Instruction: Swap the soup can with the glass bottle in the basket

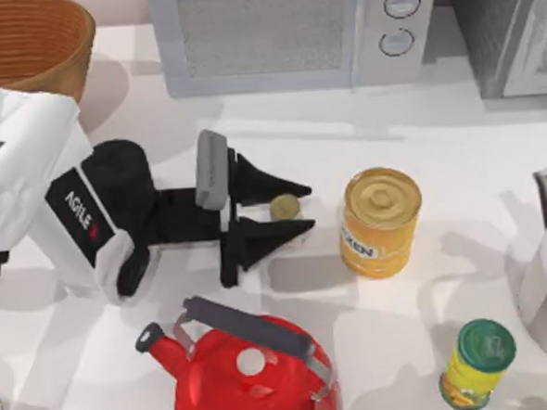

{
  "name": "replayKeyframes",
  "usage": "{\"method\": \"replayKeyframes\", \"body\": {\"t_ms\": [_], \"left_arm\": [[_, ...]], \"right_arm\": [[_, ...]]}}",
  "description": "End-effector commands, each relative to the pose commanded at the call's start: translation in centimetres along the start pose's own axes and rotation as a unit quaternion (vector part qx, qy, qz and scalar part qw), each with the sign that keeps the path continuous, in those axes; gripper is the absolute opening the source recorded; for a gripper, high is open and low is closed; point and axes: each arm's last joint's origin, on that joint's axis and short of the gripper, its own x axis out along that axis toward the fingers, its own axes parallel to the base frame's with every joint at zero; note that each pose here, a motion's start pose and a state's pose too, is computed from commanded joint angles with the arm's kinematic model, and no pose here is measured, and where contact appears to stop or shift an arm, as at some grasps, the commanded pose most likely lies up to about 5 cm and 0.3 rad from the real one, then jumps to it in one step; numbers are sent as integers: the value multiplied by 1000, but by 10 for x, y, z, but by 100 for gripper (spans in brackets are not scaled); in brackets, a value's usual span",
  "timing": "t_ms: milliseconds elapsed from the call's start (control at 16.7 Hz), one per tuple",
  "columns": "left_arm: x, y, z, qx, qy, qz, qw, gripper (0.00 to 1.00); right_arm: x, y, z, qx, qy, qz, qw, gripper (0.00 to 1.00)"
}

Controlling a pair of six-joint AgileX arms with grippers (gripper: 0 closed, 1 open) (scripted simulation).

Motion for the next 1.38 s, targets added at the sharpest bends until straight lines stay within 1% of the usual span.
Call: {"method": "replayKeyframes", "body": {"t_ms": [240, 300, 840, 900, 960, 1080, 1260, 1380], "left_arm": [[0, 0, 0, 0, 0, 0, 1000, 98], [0, 0, 0, 0, 0, 0, 1000, 100], [-1, 0, 0, 0, 0, 2, 1000, 100], [-3, 1, 2, -2, 1, 8, 1000, 100], [-7, 2, 6, -7, 2, 22, 1000, 100], [-20, 3, 22, -19, 7, 65, 998, 100], [-46, -2, 62, -40, 17, 154, 987, 100], [-65, -14, 98, -48, 22, 222, 974, 100]], "right_arm": [[0, 0, 0, 0, 0, 0, 1000, 100], [0, 0, 0, 0, 0, 0, 1000, 100], [0, 0, 0, 0, 0, 0, 1000, 100], [0, 0, 0, 0, 0, 0, 1000, 100], [0, 0, 0, 0, 0, 0, 1000, 100], [0, 0, 0, 0, 0, 0, 1000, 100], [0, 0, 0, 0, 0, 0, 1000, 100], [0, 0, 0, 0, 0, 0, 1000, 100]]}}
